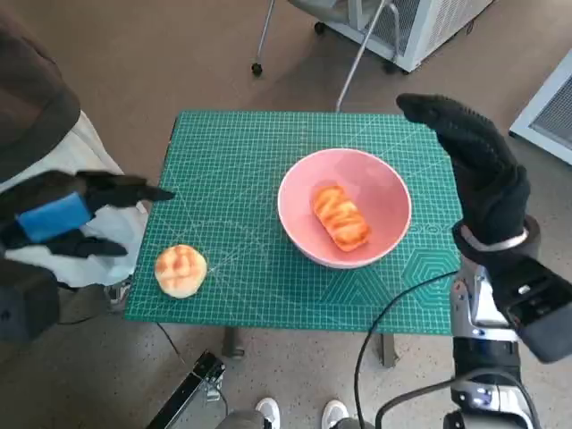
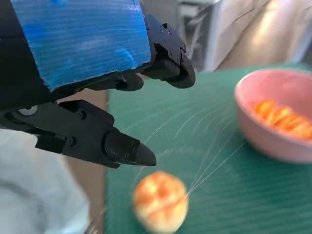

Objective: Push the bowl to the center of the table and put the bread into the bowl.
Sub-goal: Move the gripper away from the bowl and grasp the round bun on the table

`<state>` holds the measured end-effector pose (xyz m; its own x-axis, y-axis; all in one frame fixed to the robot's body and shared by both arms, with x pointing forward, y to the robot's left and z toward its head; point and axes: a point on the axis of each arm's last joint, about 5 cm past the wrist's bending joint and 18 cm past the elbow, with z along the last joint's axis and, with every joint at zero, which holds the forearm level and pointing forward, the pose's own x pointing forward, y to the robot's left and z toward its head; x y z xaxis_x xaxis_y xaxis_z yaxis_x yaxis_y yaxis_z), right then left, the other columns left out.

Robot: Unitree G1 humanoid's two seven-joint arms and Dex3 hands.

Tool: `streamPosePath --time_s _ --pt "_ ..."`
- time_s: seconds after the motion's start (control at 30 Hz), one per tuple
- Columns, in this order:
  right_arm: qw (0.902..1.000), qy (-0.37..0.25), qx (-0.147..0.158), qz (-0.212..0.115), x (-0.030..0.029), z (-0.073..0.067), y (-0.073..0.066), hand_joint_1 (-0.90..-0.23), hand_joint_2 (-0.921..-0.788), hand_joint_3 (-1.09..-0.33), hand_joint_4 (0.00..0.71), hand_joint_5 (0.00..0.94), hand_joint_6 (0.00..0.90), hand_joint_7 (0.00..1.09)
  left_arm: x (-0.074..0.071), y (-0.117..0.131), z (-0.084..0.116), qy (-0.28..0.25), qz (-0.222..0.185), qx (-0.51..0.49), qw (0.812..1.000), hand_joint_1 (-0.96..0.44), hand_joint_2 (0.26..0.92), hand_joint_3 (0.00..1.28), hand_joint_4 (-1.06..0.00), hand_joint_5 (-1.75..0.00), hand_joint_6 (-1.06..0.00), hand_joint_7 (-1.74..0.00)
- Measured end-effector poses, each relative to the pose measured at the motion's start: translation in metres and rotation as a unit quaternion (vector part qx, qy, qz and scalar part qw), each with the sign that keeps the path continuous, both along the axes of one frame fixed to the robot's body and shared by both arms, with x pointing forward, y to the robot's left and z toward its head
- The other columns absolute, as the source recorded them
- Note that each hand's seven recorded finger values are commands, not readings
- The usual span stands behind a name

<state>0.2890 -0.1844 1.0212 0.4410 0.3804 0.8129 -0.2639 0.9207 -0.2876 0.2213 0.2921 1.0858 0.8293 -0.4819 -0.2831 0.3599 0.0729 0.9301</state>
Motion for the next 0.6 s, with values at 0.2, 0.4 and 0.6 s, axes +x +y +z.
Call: streamPosePath --time_s 0.2,0.4,0.6 --pt "0.9999 0.001 0.0 0.01 0.0026 0.001 0.002 -0.675 -0.921 -0.716 0.126 0.165 -0.001 0.71 -0.003 0.0 -0.011 0.003 0.005 0.012 1.0 -0.12 0.826 0.0 -0.32 0.0 -0.43 -0.05" --pt "0.9998 0.007 0.002 0.02 0.0035 0.0 0.003 -0.673 -0.921 -0.712 0.124 0.169 -0.001 0.71 0.001 -0.002 -0.022 0.021 0.0 0.022 1.0 -0.1 0.825 0.0 -0.31 0.0 -0.42 -0.03" --pt "0.9995 0.01 0.003 0.03 0.0037 0.001 0.003 -0.67 -0.921 -0.711 0.121 0.174 -0.001 0.71 0.009 -0.007 -0.042 0.063 -0.01 0.034 0.997 -0.07 0.825 0.0 -0.3 0.0 -0.42 -0.02"
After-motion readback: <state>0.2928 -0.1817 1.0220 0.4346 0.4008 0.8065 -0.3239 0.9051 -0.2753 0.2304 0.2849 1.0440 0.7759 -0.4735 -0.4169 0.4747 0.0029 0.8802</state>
